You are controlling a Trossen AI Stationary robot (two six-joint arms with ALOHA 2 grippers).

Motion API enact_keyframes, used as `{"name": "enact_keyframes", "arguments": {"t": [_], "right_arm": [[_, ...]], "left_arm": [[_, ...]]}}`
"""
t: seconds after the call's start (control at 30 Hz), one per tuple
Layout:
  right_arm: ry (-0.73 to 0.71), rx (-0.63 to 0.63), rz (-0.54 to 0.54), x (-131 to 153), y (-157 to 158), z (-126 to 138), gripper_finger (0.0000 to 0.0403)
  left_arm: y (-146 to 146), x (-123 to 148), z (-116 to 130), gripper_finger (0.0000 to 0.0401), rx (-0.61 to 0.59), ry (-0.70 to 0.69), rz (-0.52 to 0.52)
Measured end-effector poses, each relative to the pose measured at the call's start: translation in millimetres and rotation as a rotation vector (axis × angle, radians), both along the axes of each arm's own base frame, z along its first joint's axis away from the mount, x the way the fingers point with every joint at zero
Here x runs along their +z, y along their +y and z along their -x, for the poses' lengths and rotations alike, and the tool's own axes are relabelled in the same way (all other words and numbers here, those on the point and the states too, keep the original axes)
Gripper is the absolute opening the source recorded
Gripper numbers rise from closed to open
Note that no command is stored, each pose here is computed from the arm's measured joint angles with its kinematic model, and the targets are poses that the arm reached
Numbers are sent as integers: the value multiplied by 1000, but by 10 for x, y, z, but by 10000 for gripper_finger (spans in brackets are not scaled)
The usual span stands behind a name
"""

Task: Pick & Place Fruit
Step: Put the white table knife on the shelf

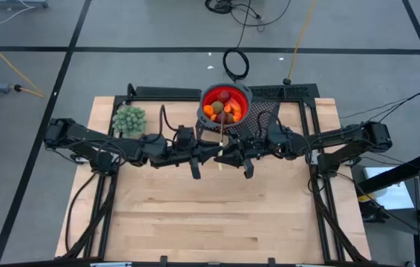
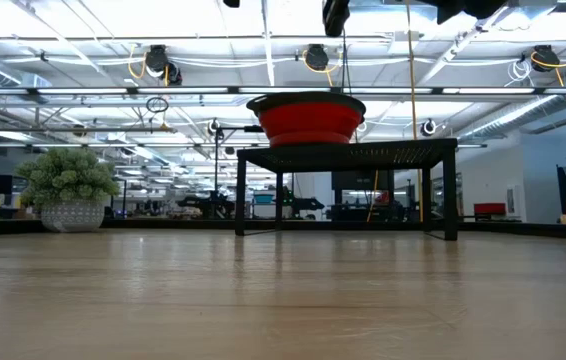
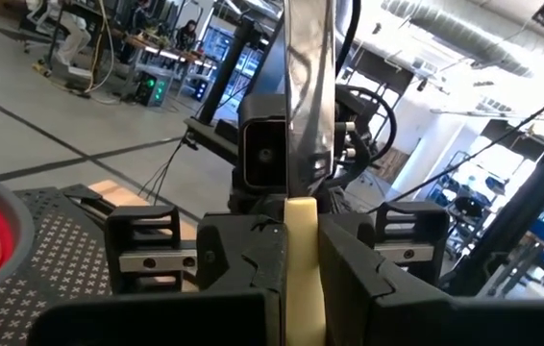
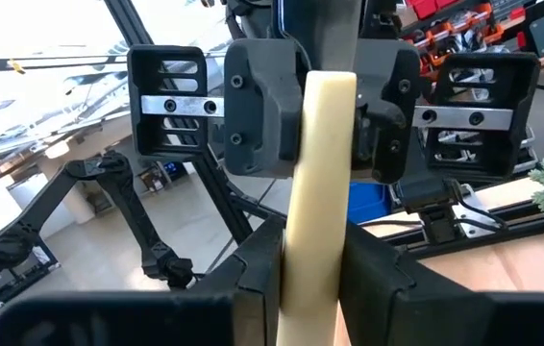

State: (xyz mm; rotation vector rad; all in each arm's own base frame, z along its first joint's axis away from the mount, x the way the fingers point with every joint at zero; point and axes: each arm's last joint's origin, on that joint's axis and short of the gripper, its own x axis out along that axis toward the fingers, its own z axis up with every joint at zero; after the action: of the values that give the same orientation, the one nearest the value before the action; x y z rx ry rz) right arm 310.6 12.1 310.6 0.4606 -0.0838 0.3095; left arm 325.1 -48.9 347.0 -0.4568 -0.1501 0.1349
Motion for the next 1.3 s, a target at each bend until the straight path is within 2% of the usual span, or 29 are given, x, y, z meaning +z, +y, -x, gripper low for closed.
{"name": "enact_keyframes", "arguments": {"t": [0.2, 0.5, 0.67, 0.9, 1.3], "right_arm": [[20, -4, -1, -20, -1, -5, 66], [20, -27, -1, 1, -6, 18, 66], [27, -43, 19, 47, -10, 78, 66], [115, -171, 62, 160, -50, 309, 66], [342, -533, 37, 301, -166, 969, 66]], "left_arm": [[4, -1, 21, 47, 0, 24, -8], [6, 16, 32, 145, 1, 17, -4], [6, 10, 31, 179, 1, 26, -12], [6, 9, 31, 188, 1, 26, -11], [14, -2, 32, 189, 29, 32, 23]]}}
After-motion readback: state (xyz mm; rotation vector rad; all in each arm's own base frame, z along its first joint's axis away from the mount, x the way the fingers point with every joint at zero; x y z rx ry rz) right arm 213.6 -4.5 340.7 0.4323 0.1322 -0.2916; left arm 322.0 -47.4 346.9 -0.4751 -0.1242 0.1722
